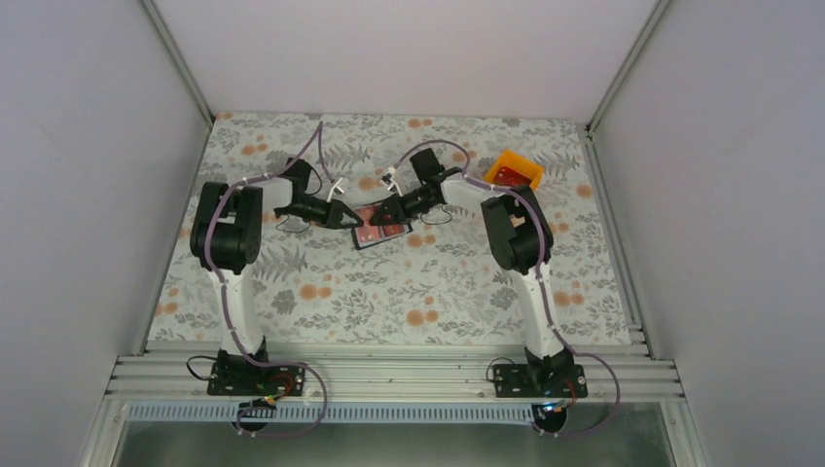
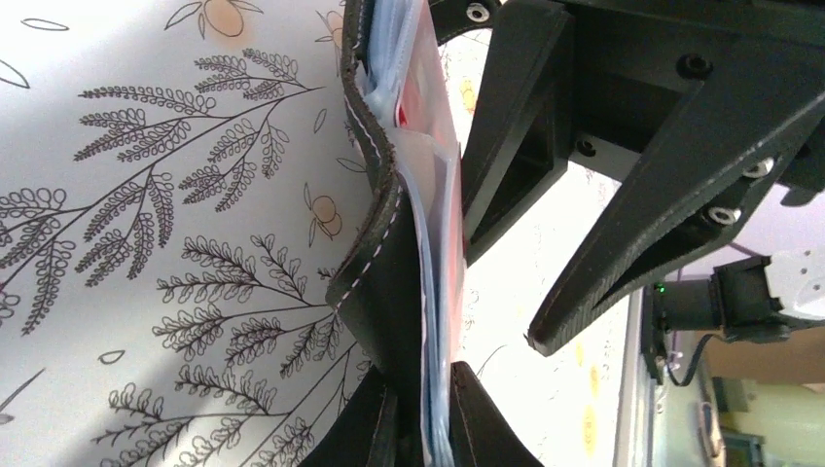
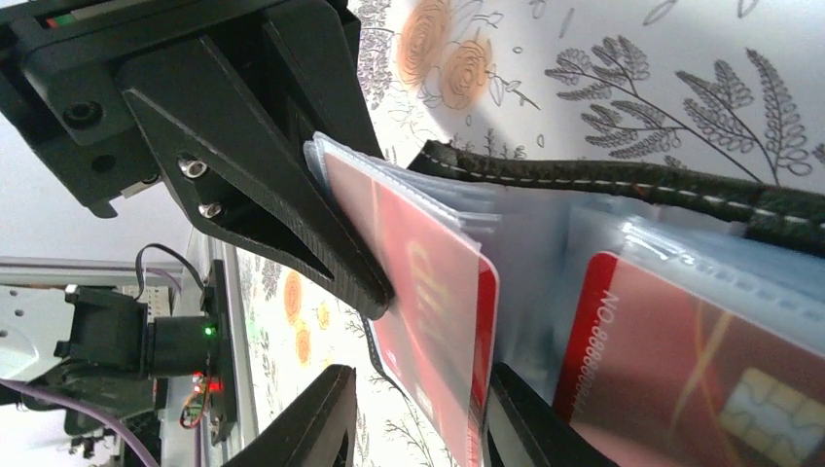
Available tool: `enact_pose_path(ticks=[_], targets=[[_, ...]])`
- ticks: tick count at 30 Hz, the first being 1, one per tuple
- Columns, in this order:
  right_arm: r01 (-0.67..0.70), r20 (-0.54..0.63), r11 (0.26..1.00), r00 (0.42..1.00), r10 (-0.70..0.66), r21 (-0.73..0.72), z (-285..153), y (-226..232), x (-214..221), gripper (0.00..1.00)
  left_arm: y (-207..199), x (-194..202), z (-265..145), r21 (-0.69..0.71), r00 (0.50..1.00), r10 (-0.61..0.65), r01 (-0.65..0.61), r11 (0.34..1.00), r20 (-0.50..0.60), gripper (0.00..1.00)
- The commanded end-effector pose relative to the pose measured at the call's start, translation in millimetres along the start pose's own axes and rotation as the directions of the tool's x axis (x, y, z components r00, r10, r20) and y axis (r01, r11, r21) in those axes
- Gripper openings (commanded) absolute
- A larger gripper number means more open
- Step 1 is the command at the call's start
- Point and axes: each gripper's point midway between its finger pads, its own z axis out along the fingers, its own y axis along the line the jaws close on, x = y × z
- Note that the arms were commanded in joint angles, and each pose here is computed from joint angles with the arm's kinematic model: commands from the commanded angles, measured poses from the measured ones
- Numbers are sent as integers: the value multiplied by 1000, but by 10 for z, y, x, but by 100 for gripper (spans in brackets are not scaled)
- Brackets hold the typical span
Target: Take the credit cards out of the card holder
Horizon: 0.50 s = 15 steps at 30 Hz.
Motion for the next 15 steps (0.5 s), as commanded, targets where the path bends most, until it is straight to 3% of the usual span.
enact_pose_path(ticks=[1,4,7,15], targets=[[136,35,988,990,-133,-74,-171,353,-117,34,57,-50,-98,-126,989,151,-148,981,12,2],[162,51,983,986,-158,-90,-204,394,-117,29,-63,-83,-171,-155,970,241,-235,959,20,2],[197,59,971,980,-191,-137,-242,516,-100,7,-137,-85,-192,-158,961,275,-268,950,24,2],[260,74,953,965,-252,-157,-334,698,-46,4,-218,-37,-185,-119,956,293,-290,950,13,2]])
